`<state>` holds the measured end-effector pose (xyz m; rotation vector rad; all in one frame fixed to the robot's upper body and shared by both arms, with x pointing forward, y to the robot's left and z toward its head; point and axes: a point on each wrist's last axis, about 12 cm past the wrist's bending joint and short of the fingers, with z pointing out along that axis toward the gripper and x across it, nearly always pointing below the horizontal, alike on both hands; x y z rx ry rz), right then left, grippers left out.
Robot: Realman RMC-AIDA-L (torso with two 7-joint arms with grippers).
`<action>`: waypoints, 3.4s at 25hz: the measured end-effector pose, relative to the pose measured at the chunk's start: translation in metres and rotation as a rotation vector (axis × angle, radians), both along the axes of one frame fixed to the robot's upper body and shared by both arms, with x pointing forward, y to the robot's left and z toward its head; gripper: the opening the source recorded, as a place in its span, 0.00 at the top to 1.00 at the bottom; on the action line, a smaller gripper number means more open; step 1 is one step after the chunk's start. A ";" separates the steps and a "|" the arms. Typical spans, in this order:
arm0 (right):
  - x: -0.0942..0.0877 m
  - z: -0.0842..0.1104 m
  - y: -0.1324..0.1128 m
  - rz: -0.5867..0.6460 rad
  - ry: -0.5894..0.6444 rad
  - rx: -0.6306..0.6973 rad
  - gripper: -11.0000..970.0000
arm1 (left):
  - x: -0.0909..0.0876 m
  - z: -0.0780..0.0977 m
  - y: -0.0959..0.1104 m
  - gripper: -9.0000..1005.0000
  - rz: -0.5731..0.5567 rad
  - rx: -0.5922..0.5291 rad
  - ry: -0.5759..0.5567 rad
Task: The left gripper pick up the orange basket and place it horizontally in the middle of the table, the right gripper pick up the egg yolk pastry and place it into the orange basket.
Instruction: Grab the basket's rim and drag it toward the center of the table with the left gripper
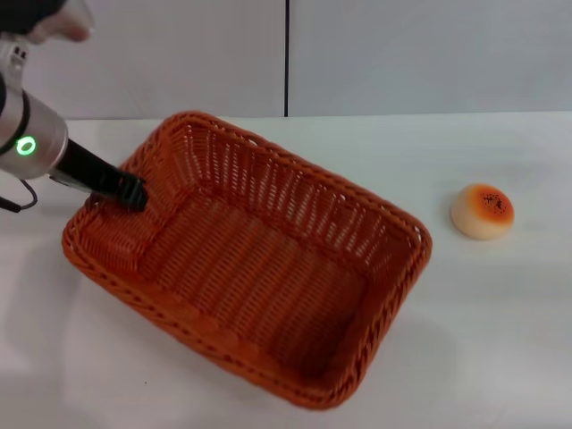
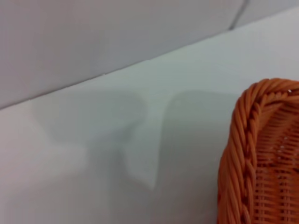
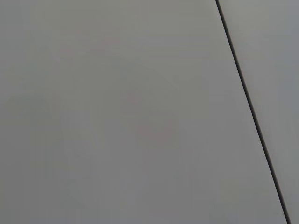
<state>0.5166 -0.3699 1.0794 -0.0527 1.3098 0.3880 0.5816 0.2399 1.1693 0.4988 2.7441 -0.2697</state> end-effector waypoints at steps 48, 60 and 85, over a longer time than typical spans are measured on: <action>0.023 0.009 -0.023 -0.056 0.049 -0.026 0.99 | -0.017 -0.013 0.044 0.80 0.241 -0.294 0.360; 0.019 0.007 -0.023 -0.066 0.046 -0.018 0.99 | -0.023 -0.024 0.041 0.76 0.213 -0.272 0.370; 0.023 0.011 -0.026 -0.057 0.046 -0.030 0.99 | -0.027 -0.037 0.056 0.62 0.220 -0.541 0.308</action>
